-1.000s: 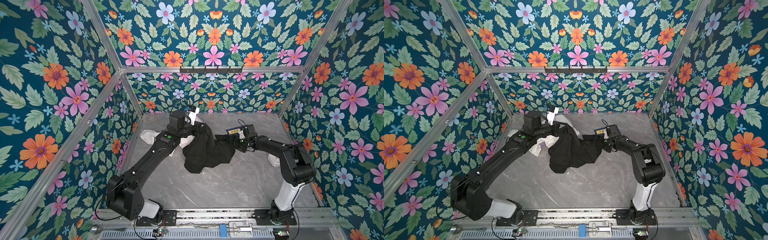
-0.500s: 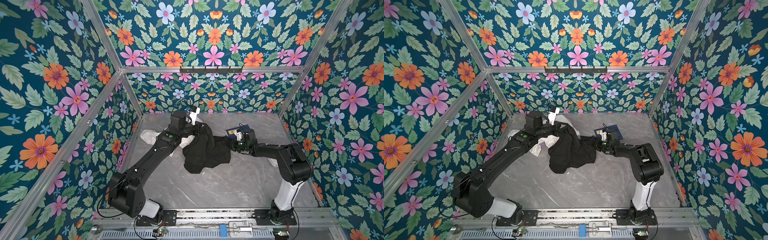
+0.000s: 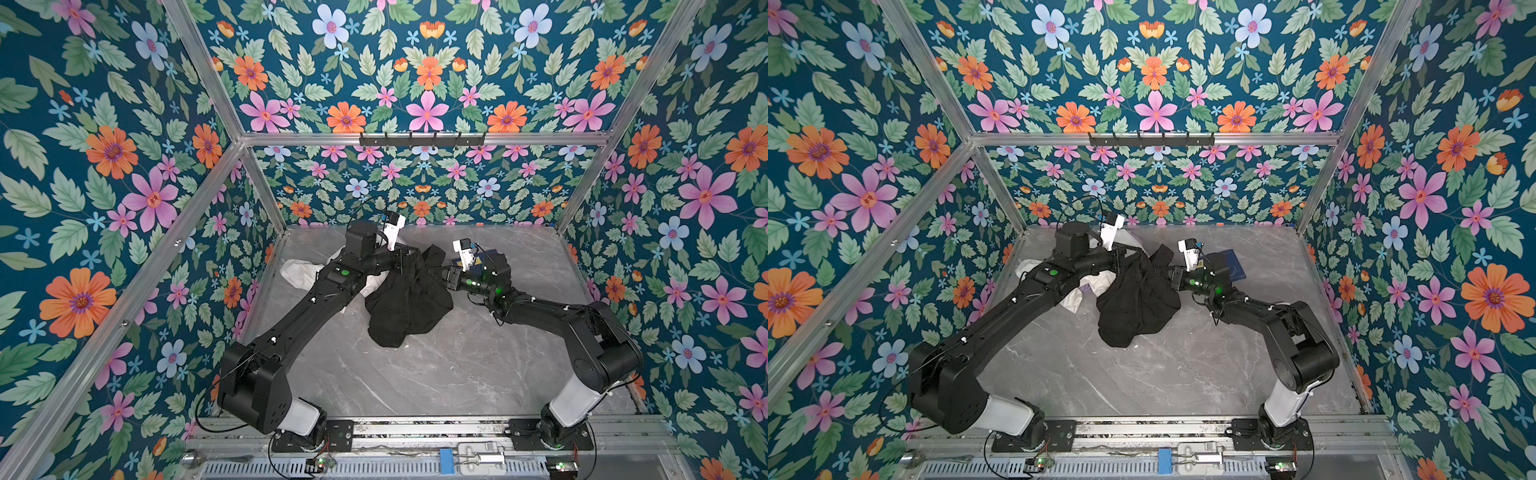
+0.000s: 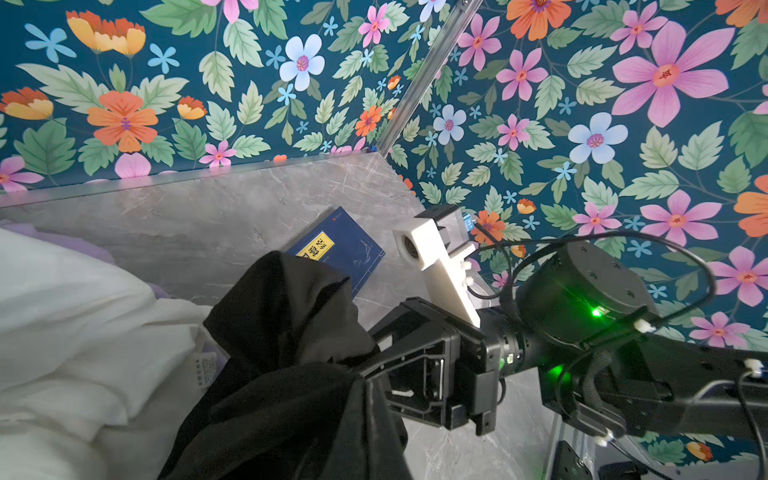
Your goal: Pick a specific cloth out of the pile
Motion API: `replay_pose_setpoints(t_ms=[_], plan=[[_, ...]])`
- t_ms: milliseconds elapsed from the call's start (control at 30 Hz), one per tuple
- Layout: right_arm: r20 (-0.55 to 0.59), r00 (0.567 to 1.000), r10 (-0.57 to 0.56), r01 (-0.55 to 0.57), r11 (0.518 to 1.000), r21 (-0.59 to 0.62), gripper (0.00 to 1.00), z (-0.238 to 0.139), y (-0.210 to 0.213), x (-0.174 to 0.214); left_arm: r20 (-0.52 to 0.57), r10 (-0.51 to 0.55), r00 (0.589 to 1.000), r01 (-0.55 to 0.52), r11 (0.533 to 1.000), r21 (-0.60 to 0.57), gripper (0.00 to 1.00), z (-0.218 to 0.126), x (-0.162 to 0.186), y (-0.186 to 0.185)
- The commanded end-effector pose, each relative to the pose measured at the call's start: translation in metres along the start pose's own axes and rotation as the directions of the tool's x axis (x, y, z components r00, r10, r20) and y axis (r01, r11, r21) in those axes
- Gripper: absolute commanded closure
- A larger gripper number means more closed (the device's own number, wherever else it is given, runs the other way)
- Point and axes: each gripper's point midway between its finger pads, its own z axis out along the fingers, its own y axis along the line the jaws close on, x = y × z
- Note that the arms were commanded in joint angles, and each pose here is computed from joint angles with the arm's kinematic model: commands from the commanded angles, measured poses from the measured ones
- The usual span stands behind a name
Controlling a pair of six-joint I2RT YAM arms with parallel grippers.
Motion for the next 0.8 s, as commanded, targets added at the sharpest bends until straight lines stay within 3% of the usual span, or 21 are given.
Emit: replay_pose_setpoints(t_ms=[0, 167, 367, 633, 767], plan=[[0.096, 0.990, -0.099, 0.106, 0.992, -0.071, 0.64, 0.006, 0.020, -0.018, 0.027, 0.015, 1.000, -0.015, 0.999, 0.028, 1.00, 0.000, -0.008, -0.011], [0.129, 0.983, -0.134, 0.152, 0.978, -0.144, 0.47, 0.016, 0.039, -0.016, 0.022, 0.012, 1.000, -0.012, 1.000, 0.024, 1.00, 0.001, -0.005, -0.011], [0.126, 0.975, -0.181, 0.200, 0.966, -0.164, 0.37, 0.029, 0.046, -0.005, 0.022, 0.007, 1.000, -0.008, 1.000, 0.025, 1.00, 0.002, -0.003, -0.011], [0.130, 0.959, -0.252, 0.271, 0.950, -0.156, 0.34, 0.045, 0.050, 0.003, 0.026, -0.009, 1.000, 0.008, 0.999, 0.039, 1.00, 0.004, -0.003, -0.012], [0.129, 0.951, -0.282, 0.299, 0.945, -0.136, 0.47, 0.056, 0.048, 0.000, 0.025, -0.011, 1.000, 0.010, 0.999, 0.041, 1.00, 0.005, -0.002, -0.012]])
